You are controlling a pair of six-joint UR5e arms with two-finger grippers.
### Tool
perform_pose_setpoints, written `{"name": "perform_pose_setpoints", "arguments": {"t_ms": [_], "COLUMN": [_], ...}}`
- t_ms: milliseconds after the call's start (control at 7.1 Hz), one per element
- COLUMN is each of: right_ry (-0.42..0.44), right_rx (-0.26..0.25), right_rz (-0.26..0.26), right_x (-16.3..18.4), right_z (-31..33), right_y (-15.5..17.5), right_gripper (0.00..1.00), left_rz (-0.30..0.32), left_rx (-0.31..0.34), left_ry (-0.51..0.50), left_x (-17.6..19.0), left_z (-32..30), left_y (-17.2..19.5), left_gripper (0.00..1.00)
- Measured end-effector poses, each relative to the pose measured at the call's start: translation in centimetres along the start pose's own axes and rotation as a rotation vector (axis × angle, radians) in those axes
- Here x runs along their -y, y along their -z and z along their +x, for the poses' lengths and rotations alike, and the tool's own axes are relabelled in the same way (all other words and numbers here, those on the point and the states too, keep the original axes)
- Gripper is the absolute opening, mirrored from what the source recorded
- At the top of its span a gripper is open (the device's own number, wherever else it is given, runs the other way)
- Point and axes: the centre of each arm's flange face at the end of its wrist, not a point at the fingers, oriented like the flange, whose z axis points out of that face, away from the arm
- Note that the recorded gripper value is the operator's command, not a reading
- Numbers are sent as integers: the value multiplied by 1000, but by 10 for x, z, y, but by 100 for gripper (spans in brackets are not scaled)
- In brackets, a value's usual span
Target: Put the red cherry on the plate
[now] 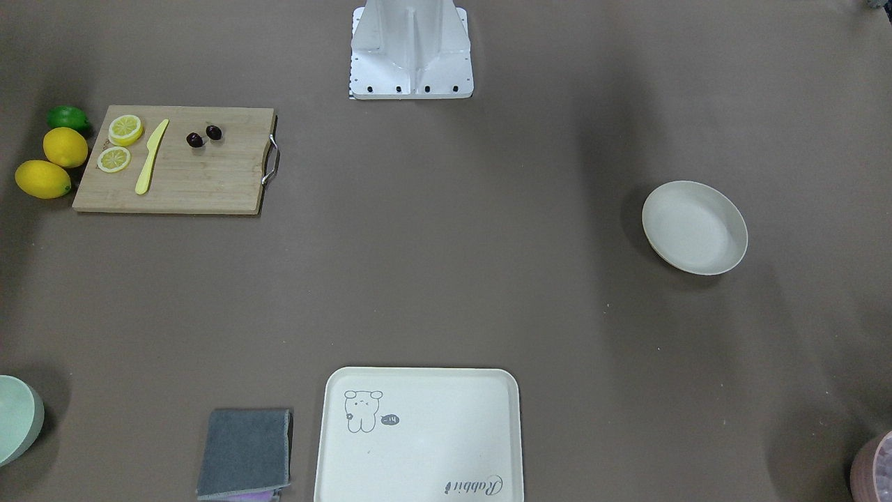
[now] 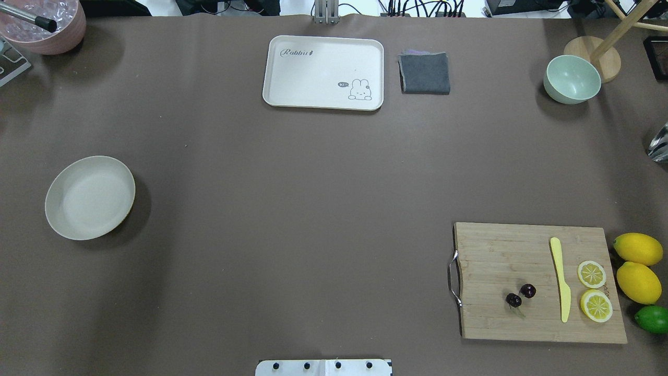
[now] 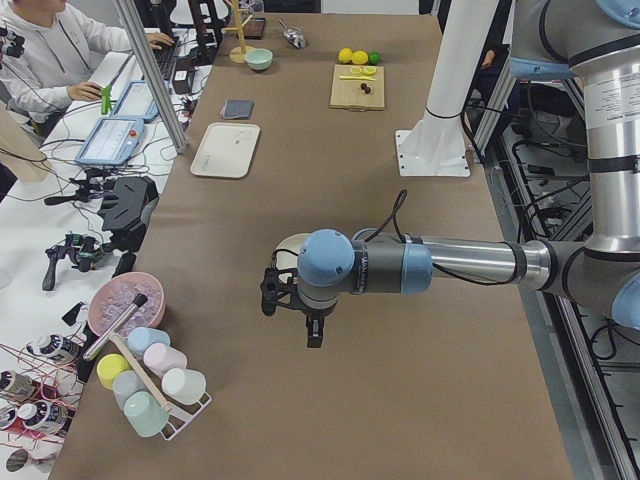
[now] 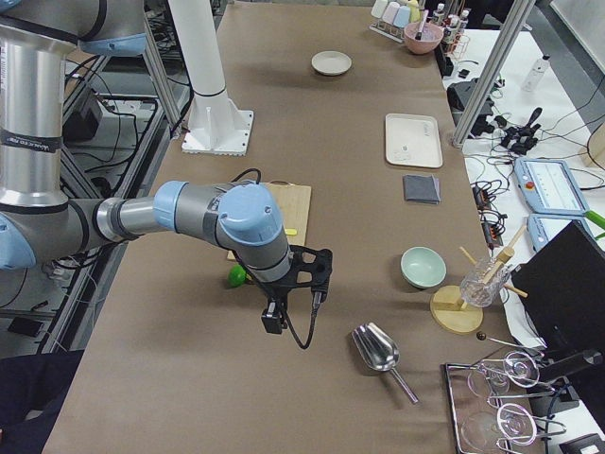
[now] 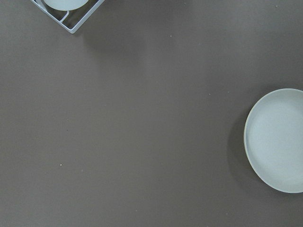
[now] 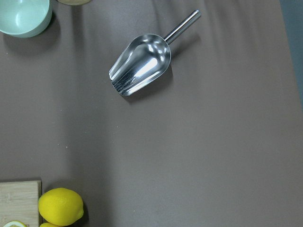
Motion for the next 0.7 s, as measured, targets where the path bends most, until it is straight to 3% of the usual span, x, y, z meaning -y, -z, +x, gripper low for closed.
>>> {"name": "perform_pose_setpoints", "arguments": {"t_ms": [141, 282, 422, 704], "right_ry": [-2, -3, -2, -2], "right_rx": [2, 3, 4, 4], "right_rz": [-5, -10, -12, -14], "right_x": [-3, -6, -8, -10], "right_z": [1, 3, 4, 4], "right_y": [-2, -4, -5, -6], "right_gripper": [100, 100, 100, 100], "left_rz": [2, 10, 18, -28], "left_rx": [0, 0, 0, 22], "left_ry": [40, 45, 25, -46], "left_x": [-4, -13, -19, -11], "left_z": [7, 9, 11, 36], "left_y": [4, 5, 2, -23], "left_gripper": [73, 98, 98, 98]}}
